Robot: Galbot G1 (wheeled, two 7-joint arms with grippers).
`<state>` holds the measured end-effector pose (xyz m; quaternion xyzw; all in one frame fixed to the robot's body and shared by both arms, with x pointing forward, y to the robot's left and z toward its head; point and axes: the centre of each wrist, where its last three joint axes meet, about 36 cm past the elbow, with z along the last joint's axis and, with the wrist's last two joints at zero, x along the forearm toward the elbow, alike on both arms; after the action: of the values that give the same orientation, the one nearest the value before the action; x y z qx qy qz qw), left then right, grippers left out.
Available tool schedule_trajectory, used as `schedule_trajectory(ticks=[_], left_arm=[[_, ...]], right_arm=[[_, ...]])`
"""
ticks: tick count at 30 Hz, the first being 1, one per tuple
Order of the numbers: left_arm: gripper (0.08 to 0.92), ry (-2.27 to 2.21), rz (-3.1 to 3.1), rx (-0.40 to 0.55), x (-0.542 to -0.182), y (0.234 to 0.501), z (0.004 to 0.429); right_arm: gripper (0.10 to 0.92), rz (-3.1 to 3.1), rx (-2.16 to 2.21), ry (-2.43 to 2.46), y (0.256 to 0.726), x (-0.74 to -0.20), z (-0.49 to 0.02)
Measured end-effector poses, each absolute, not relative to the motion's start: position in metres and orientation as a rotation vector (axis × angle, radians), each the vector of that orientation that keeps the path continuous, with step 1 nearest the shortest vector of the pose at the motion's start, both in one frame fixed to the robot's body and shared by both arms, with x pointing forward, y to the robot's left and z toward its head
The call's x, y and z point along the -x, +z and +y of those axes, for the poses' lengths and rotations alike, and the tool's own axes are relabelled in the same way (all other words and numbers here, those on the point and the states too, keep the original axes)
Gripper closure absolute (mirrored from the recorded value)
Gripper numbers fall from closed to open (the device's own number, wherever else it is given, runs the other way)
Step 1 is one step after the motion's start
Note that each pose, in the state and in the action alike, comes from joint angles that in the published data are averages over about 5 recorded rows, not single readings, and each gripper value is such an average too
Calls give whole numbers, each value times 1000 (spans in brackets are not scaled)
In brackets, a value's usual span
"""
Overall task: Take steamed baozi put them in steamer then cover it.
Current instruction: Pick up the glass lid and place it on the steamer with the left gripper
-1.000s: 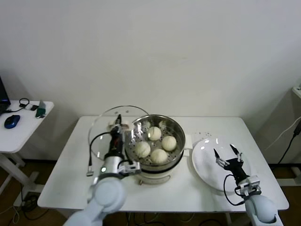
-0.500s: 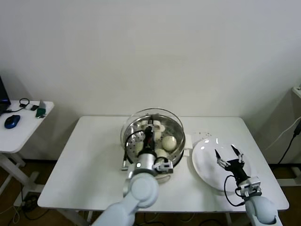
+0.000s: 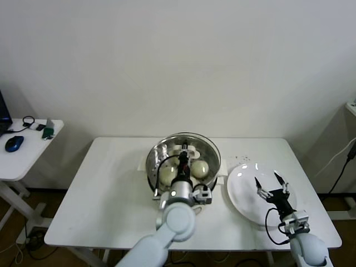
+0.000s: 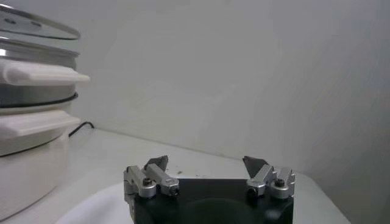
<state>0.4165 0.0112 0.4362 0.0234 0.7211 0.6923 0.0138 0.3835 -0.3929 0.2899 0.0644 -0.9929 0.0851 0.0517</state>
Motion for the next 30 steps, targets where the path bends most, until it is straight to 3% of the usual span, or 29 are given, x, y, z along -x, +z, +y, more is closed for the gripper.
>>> schedule_trajectory(ticks=[30], left_arm=[[851, 2215, 2228, -87, -421, 421, 12]], right_arm=[[200, -3028, -199, 252, 286, -385, -389]])
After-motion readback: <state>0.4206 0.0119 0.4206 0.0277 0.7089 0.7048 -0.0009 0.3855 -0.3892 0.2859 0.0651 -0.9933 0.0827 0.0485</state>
